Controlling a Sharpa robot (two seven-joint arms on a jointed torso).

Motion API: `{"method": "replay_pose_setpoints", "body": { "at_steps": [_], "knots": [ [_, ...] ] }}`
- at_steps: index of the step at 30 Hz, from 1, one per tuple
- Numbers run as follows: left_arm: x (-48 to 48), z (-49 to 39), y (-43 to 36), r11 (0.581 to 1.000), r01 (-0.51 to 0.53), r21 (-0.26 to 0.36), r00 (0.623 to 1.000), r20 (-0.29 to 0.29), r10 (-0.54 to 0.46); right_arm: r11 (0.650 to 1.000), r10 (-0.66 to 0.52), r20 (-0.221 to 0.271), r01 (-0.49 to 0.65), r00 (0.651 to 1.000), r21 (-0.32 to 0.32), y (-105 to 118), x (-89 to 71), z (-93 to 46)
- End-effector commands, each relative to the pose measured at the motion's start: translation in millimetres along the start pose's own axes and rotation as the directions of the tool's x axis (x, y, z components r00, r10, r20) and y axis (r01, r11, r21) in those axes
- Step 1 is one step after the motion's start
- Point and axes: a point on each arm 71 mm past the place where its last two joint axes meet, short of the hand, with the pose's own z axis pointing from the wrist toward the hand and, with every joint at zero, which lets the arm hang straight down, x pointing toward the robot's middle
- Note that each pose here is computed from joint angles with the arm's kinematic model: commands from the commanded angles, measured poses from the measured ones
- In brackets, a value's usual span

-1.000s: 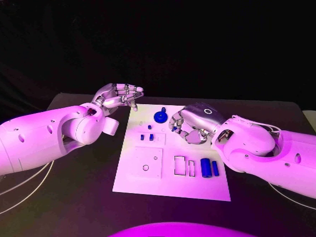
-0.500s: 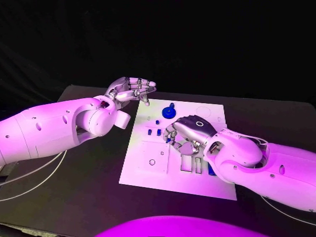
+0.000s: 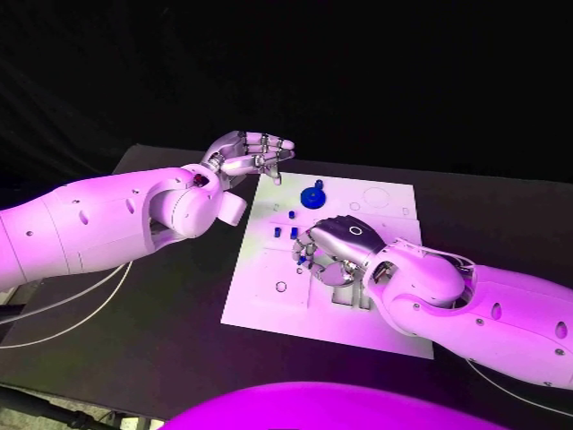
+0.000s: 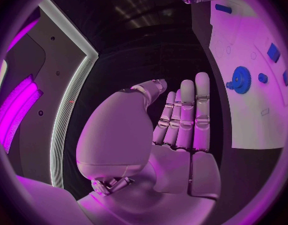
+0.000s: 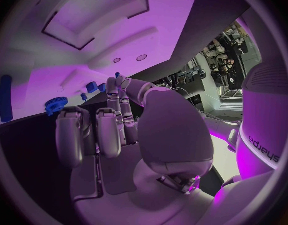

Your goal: Assemble the parts on the task board

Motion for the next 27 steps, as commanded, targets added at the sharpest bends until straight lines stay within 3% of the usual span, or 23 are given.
{"method": "replay_pose_setpoints", "body": {
  "at_steps": [1,27],
  "knots": [
    [2.7,0.8,-0.9,1.000,0.010,0.005,1.000,-0.017,-0.010,1.000,0.000,-0.025,0.000,1.000,-0.011,1.1,4.1,-0.1],
    [2.3,0.7,-0.7,1.000,0.010,0.004,1.000,-0.017,-0.009,1.000,-0.002,-0.058,0.001,0.998,-0.006,-0.8,10.4,-0.1]
  ]
}}
